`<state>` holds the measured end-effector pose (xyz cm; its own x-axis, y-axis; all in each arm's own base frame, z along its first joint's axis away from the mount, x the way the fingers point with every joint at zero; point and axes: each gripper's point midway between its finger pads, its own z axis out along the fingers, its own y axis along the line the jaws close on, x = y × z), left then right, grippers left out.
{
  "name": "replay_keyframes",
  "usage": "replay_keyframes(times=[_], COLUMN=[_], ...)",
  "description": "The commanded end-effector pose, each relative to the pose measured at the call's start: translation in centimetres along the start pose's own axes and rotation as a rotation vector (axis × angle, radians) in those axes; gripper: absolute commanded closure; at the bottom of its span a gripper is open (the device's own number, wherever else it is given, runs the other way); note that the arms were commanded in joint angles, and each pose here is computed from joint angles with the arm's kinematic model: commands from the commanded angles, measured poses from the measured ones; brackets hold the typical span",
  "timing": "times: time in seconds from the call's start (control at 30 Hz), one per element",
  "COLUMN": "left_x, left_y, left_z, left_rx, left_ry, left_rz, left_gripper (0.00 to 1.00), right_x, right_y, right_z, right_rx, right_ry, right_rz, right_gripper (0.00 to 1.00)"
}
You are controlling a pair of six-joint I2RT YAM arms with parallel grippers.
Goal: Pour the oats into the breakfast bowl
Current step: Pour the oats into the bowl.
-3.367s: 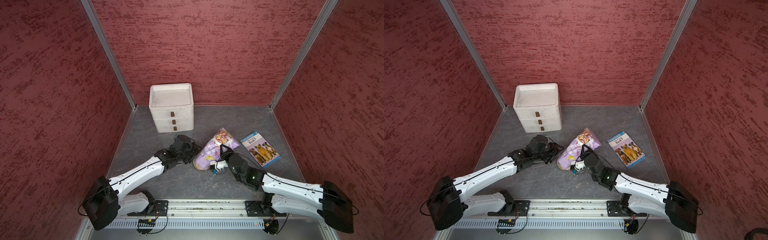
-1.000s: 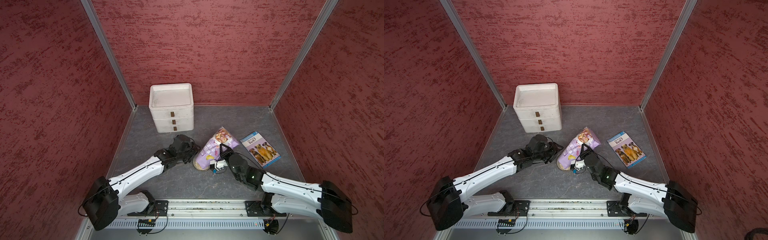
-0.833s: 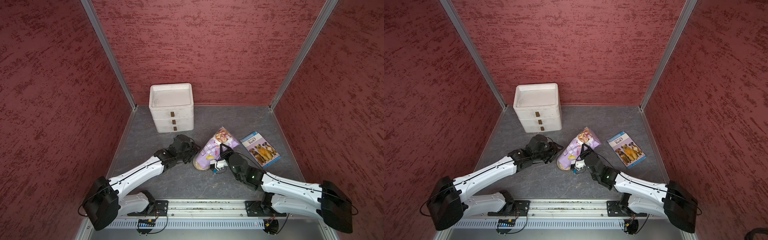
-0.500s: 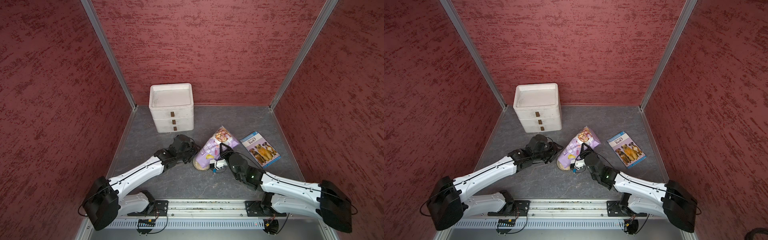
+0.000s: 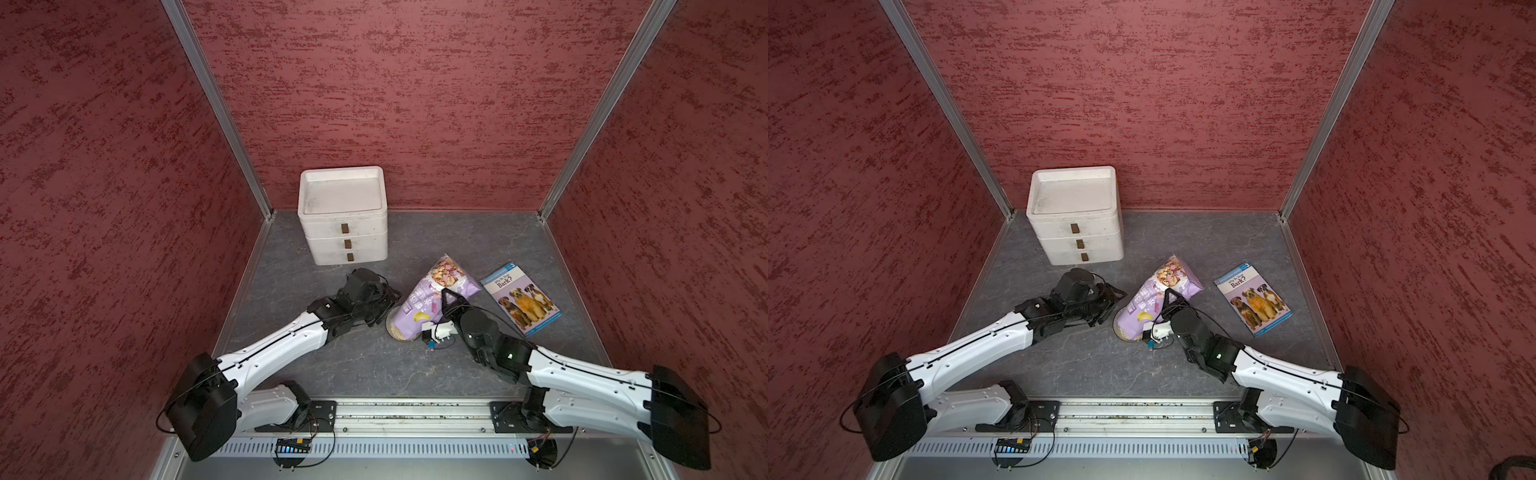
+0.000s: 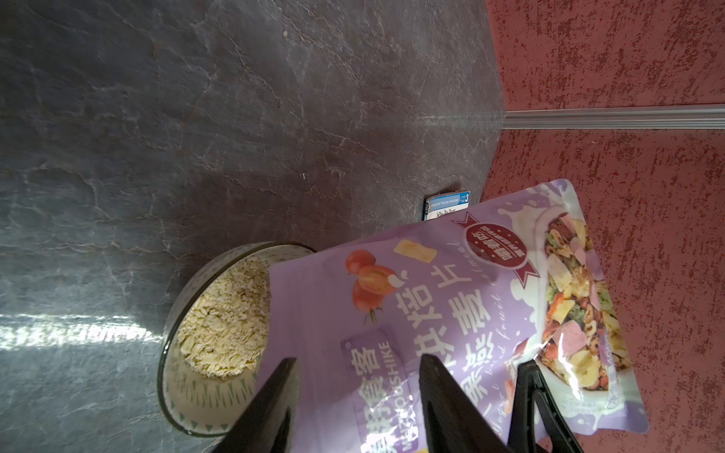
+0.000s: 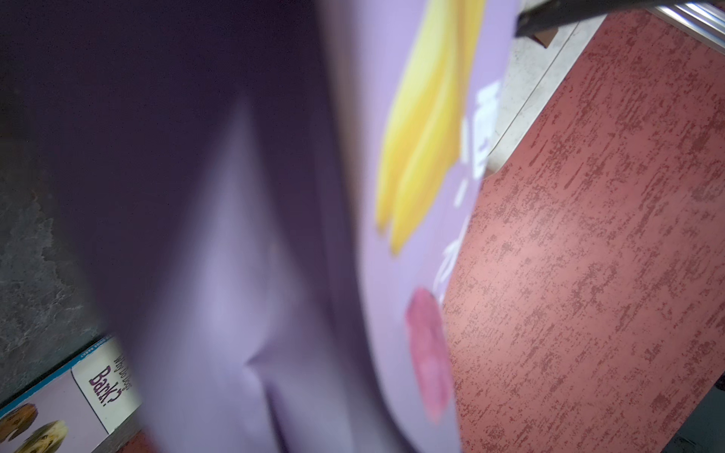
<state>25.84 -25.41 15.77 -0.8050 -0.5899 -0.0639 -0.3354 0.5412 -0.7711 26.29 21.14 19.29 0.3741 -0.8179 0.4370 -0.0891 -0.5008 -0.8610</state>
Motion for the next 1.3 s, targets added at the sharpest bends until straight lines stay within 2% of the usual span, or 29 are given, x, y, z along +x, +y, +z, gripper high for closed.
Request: replay_keyframes(times=[0.0,0.03,0.13,0.2,0.3,0.4,0.47,0.5,0.57,0.67,0.73,0.77,0.83,0.87,0.9,0.93,1.0,1.03,1.1,1.17,1.2,1.27], left_x=[-0.2,-0.2,-0.2,-0.1,0.0,-0.1,-0.2,-0.2,-0.2,-0.3,-0.3,-0.3,-0.3,-0.3,-0.4,-0.3,-0.3,-0.3,-0.3,-0.3,-0.2,-0.2], left_y=[-1.0,-1.0,-1.2,-1.1,-1.4,-1.3,-1.4,-1.3,-1.1,-1.2,-1.1,-1.2,-1.3,-1.2,-1.1,-1.3,-1.5,-1.3,-1.2,-1.4,-1.3,-1.0], left_z=[-0.4,-0.4,-0.4,-0.3,-0.5,-0.5,-0.6,-0.7,-0.7,-0.8,-0.8,-0.8,-0.9,-0.9,-0.9,-0.8,-0.9,-1.0,-0.8,-0.8,-0.9,-0.8], left_rx=[0.026,0.029,0.032,0.033,0.038,0.042,0.044,0.037,0.038,0.04,0.036,0.042,0.04,0.037,0.036,0.044,0.043,0.033,0.036,0.047,0.039,0.031], left_ry=[-0.004,-0.002,0.0,0.001,0.004,-0.004,-0.003,-0.003,-0.008,-0.007,-0.011,-0.008,-0.005,-0.009,-0.013,-0.01,-0.006,-0.007,-0.012,-0.006,-0.004,-0.011], left_rz=[0.01,0.01,0.012,0.008,0.015,0.012,0.013,0.015,0.01,0.01,0.01,0.01,0.012,0.013,0.008,0.008,0.014,0.017,0.009,0.009,0.011,0.011], left_gripper=[0.47,0.47,0.47,0.47,0.48,0.47,0.47,0.47,0.47,0.47,0.47,0.47,0.47,0.47,0.47,0.47,0.47,0.47,0.47,0.48,0.48,0.48], right_x=[2.5,1.3,3.4,1.6,3.9,1.8,3.6,3.1,0.7,2.6,0.8,0.7,2.5,1.9,0.4,0.1,2.2,2.2,0.5,2.1,2.3,0.5], right_y=[-4.9,-3.4,-6.1,-4.3,-6.6,-4.2,-6.8,-6.9,-4.4,-7.5,-4.8,-4.6,-6.7,-6.4,-4.2,-3.2,-6.5,-6.8,-4.2,-6.8,-7.2,-4.4], right_z=[-1.0,-0.8,-0.4,0.0,-0.4,-0.2,-0.6,-0.5,0.1,-0.2,0.1,0.0,-0.6,-0.6,-0.3,-0.3,-0.7,-0.7,-0.3,-0.7,-0.8,-0.4], right_rx=[0.15,0.086,0.19,0.111,0.213,0.112,0.227,0.223,0.114,0.234,0.125,0.128,0.228,0.208,0.121,0.086,0.212,0.214,0.113,0.227,0.238,0.122], right_ry=[0.071,0.029,0.11,0.058,0.123,0.06,0.116,0.11,0.04,0.101,0.043,0.037,0.087,0.074,0.033,0.017,0.079,0.083,0.025,0.069,0.074,0.018], right_rz=[0.15,0.079,0.184,0.088,0.194,0.092,0.206,0.2,0.077,0.183,0.084,0.09,0.203,0.195,0.099,0.061,0.189,0.19,0.073,0.185,0.2,0.084], right_gripper=[1.0,1.0,1.0,1.0,1.0,1.0,1.0,1.0,1.0,1.0,1.0,1.0,1.0,1.0,1.0,1.0,1.0,1.0,1.0,1.0,1.0,1.0])
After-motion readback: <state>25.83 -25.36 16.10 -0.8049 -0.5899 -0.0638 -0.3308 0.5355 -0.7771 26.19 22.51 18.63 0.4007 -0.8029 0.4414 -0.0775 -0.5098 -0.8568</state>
